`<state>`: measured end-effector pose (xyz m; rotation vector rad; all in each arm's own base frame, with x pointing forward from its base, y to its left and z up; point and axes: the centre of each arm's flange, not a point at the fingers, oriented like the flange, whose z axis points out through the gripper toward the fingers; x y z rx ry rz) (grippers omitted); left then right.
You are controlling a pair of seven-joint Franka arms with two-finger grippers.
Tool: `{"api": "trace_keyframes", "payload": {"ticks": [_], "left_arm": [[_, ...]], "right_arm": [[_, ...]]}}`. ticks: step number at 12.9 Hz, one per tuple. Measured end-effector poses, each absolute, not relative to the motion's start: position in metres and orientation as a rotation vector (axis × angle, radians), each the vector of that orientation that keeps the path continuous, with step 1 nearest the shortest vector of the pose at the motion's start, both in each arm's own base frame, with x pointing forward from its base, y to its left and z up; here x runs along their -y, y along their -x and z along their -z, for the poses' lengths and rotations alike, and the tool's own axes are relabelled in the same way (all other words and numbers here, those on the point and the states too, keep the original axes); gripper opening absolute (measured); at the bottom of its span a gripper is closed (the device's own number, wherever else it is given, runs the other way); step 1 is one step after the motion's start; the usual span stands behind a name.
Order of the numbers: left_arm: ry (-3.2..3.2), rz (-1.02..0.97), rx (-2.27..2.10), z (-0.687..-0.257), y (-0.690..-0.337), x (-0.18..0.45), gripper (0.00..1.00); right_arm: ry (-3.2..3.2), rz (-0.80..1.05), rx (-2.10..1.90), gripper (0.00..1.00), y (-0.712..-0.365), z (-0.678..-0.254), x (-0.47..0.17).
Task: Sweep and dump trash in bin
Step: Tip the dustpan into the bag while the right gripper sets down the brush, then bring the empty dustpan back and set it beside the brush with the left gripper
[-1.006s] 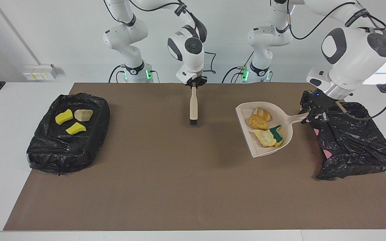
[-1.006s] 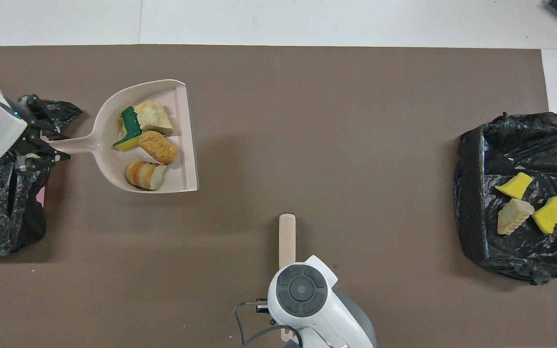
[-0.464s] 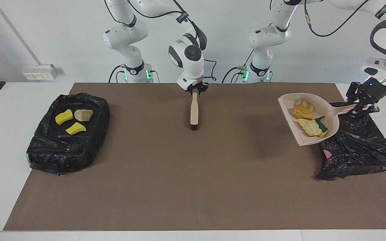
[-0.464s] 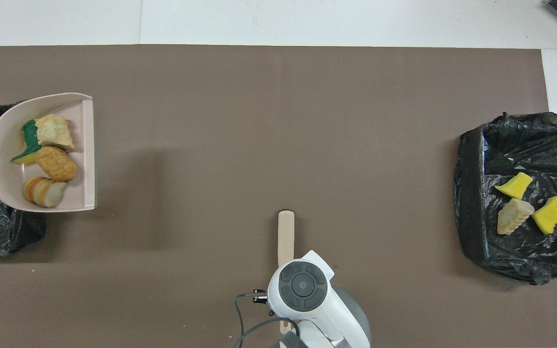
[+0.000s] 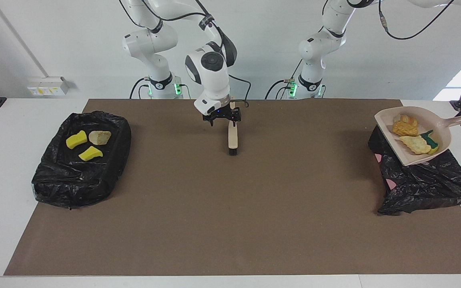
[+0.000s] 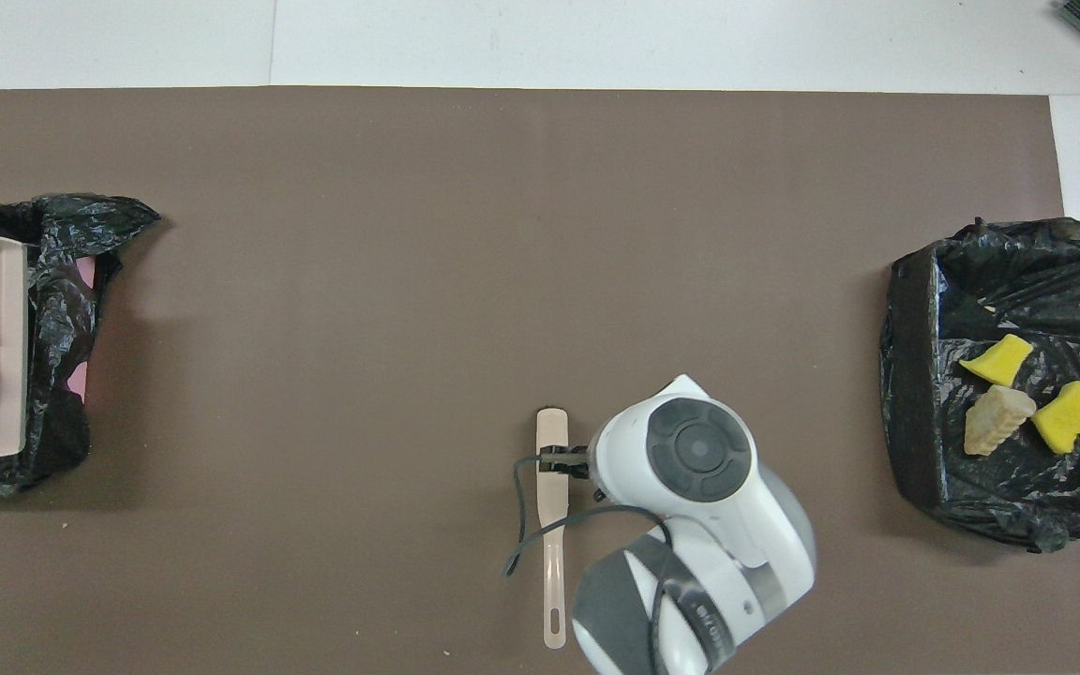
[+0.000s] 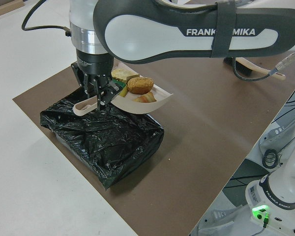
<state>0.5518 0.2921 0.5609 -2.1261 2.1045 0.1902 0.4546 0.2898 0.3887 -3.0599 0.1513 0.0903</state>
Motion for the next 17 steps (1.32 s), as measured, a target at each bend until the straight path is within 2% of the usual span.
{"api": "trace_keyframes", "payload": {"ticks": [3, 6, 10, 14, 17], "left_arm": [[2.073, -0.387, -1.919, -0.563, -0.559, -0.299, 0.31], [2.014, -0.544, -1.75, -0.558, -0.563, -0.294, 0.31], [1.827, -0.724, -1.632, -0.566, -0.575, -0.257, 0.31], [1.664, -0.893, -1.508, -0.581, -0.577, -0.221, 0.31], [1.648, -0.937, -1.454, -0.584, -0.581, -0.188, 0.31]], "right_arm": [[3.074, 0.028, -0.204, 1.0, -0.501, -0.43, -0.242], [3.13, 0.096, -0.266, 1.0, -0.528, -0.467, -0.201], [3.122, 0.184, -0.379, 1.0, -0.564, -0.538, -0.092], [3.15, 0.146, -0.33, 1.0, -0.552, -0.604, -0.028], [3.164, 0.08, -0.305, 1.0, -0.533, -0.655, 0.002]]}}
